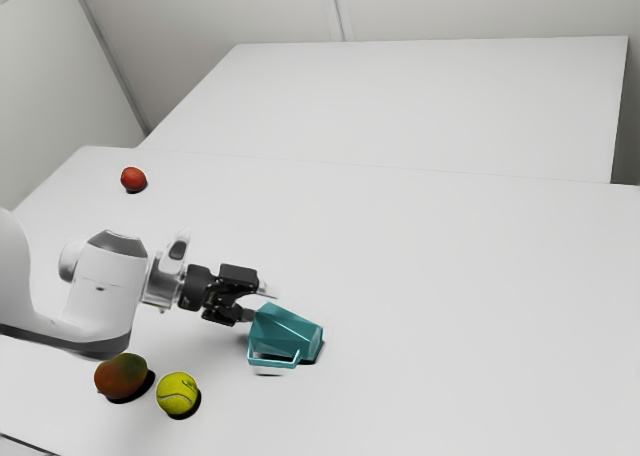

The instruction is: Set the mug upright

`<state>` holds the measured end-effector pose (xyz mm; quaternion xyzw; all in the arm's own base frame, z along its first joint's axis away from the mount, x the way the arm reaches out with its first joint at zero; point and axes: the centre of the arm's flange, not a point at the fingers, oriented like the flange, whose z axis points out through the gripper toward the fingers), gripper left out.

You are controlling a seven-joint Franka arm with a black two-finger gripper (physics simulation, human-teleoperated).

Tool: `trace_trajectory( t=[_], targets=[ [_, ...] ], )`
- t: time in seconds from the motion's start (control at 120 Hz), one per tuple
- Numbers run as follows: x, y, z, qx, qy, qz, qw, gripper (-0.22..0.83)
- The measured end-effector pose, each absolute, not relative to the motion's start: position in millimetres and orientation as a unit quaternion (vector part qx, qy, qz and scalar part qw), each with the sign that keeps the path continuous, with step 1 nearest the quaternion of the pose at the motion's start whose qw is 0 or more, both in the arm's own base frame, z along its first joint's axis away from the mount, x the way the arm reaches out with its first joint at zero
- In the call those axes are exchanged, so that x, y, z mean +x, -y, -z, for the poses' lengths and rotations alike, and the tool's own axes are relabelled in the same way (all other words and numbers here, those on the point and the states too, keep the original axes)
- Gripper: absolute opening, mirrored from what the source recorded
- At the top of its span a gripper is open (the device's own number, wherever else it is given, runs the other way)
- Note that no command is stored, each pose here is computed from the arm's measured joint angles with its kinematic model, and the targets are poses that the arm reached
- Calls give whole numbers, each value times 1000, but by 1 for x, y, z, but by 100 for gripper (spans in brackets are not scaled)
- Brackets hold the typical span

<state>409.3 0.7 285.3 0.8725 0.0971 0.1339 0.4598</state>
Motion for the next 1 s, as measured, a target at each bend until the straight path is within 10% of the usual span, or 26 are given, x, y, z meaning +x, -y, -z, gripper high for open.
trace_trajectory(
  t=[0.592, 1.0],
  targets=[
    [405, 14, -275, 867, -61, -117, 481, 57],
    [406, 15, -276, 866, -60, -118, 482, 1]
  ],
)
